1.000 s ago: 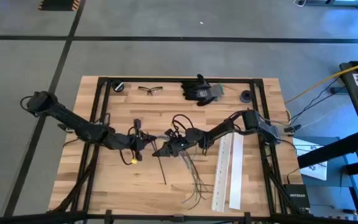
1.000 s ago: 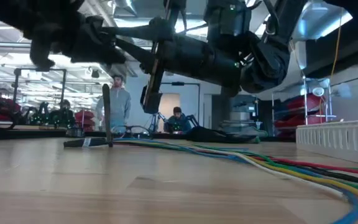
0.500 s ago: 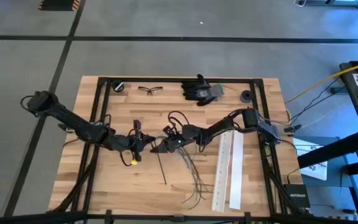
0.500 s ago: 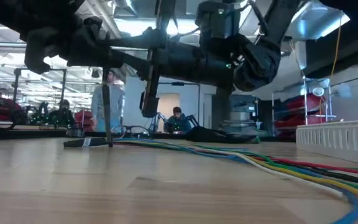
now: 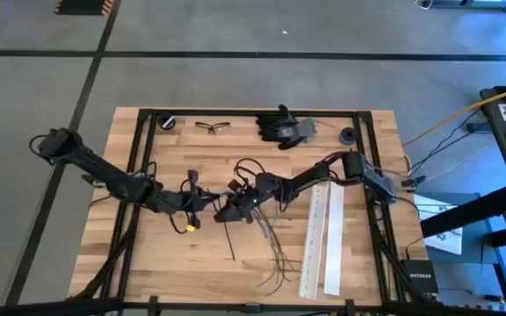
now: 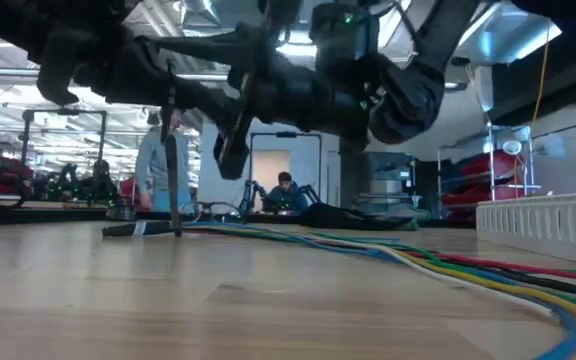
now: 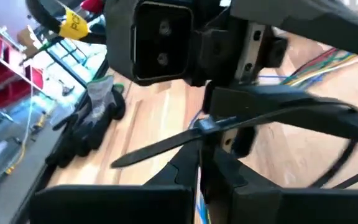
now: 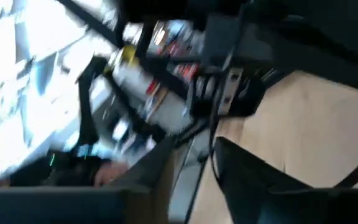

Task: Ziptie cables
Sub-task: Wrap the zip tie on the cables

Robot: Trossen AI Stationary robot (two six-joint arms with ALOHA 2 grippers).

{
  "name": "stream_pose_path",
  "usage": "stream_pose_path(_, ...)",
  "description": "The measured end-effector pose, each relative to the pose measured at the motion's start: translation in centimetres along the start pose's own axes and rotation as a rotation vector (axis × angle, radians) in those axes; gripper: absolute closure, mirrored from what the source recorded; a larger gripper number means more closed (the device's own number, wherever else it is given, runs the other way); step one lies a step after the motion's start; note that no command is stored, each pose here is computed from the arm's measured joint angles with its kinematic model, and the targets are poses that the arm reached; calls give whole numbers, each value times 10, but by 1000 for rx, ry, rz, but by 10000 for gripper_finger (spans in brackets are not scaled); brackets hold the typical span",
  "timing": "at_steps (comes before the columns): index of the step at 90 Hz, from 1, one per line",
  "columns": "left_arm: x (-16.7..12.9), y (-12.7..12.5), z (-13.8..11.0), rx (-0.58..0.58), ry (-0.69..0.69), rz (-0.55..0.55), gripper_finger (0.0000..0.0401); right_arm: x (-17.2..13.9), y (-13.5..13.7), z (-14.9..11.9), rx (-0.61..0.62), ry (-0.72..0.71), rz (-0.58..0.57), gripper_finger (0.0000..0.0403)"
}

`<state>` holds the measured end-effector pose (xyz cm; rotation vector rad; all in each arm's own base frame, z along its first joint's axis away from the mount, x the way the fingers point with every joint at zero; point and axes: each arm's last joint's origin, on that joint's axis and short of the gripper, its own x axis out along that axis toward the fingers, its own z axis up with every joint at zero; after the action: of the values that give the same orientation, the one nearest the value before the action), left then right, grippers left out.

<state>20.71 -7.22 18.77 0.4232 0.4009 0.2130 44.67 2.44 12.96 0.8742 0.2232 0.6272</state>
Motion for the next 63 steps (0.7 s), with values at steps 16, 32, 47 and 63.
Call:
stream_pose_path(16,0,0,0,-76,-2,1,401,-21,-13,19,-6,98,66,248)
stream_pose_path(32,0,1,1,-120,-5,15,401,-41,-24,36,-31,133,91,248)
stream_pose_path(47,0,1,1,-126,-4,22,401,-68,-38,57,-49,154,110,248)
stream_pose_path(63,0,1,2,-134,-16,23,401,-93,-44,83,-156,-17,62,248)
